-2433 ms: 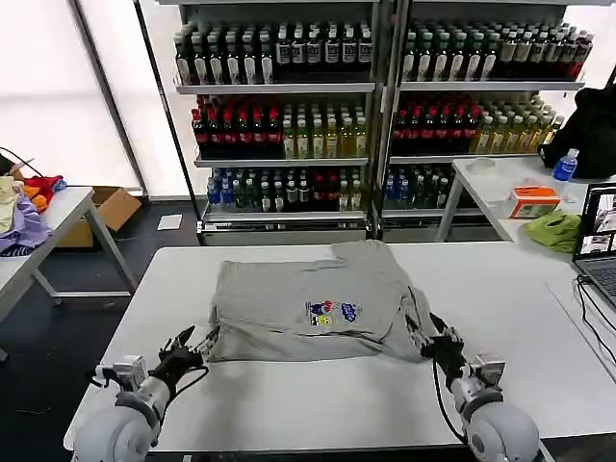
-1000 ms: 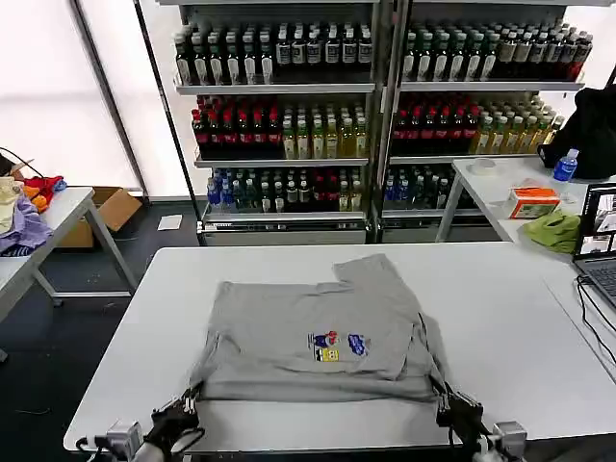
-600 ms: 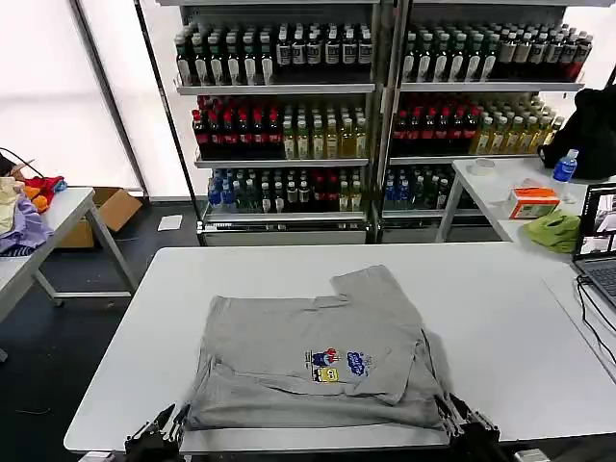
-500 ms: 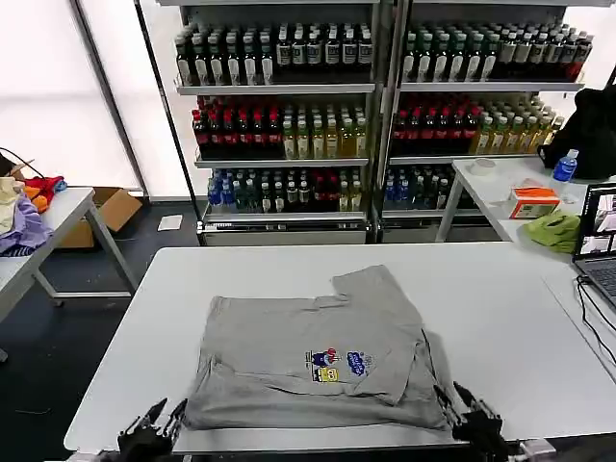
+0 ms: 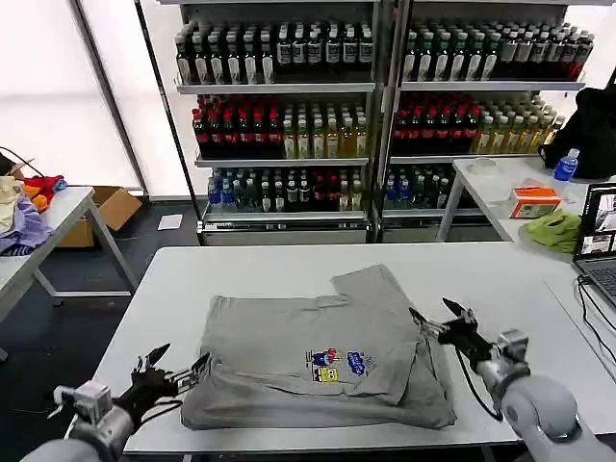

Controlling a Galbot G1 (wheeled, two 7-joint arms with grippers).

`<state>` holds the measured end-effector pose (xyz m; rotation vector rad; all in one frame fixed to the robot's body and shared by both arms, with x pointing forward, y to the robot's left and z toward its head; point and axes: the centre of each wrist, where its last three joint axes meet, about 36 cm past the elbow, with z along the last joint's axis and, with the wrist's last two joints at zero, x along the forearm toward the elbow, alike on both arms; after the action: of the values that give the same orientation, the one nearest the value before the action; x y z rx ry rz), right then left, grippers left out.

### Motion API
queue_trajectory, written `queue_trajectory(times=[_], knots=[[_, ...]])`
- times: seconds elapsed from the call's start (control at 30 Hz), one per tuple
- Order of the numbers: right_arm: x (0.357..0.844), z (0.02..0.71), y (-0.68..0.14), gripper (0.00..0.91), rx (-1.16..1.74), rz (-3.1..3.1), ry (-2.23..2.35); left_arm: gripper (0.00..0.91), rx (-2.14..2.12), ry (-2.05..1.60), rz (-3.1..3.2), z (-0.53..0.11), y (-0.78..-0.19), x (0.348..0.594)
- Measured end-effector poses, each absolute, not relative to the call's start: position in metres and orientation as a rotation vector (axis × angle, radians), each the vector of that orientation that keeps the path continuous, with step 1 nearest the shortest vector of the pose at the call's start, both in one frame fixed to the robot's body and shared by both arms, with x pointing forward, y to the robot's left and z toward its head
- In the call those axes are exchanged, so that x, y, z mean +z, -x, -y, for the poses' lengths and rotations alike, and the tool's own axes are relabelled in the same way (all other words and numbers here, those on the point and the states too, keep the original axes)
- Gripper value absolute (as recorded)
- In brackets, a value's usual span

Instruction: Fold and organize the clothes.

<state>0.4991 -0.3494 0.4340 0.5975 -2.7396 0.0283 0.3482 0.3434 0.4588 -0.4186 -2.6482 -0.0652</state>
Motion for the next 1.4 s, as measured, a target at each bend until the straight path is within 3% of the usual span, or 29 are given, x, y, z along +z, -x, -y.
queue_trajectory(times=[0.37,0.83,0.87,0.9,0.93,0.97,1.0,1.03,1.1,1.4], knots=[[0.426,0.334,-0.598,0.907,0.073,2.623,-0.637,0.907,-0.073,0.52,2.597,-0.359,-0.442,0.433],[0.401,0.313,-0.632,0.907,0.085,2.501,-0.629,0.907,-0.064,0.54,2.543,-0.353,-0.513,0.409],[0.4,0.311,-0.632,0.907,0.085,2.496,-0.63,0.846,-0.063,0.539,2.538,-0.353,-0.516,0.408],[0.398,0.31,-0.633,0.816,0.087,2.49,-0.631,0.826,-0.062,0.539,2.533,-0.352,-0.518,0.405],[0.397,0.309,-0.634,0.363,0.085,2.487,-0.634,0.675,-0.06,0.538,2.528,-0.352,-0.52,0.404],[0.397,0.308,-0.634,0.0,0.083,2.485,-0.635,0.534,-0.06,0.536,2.525,-0.352,-0.523,0.402],[0.397,0.308,-0.634,0.0,0.082,2.484,-0.636,0.312,-0.061,0.533,2.521,-0.352,-0.525,0.401],[0.396,0.308,-0.635,0.0,0.081,2.482,-0.637,0.171,-0.063,0.531,2.517,-0.352,-0.526,0.399],[0.396,0.309,-0.636,0.0,0.079,2.48,-0.638,0.04,-0.069,0.525,2.511,-0.353,-0.528,0.396],[0.392,0.31,-0.633,0.0,0.064,2.472,-0.636,0.01,-0.065,0.507,2.513,-0.357,-0.534,0.388]])
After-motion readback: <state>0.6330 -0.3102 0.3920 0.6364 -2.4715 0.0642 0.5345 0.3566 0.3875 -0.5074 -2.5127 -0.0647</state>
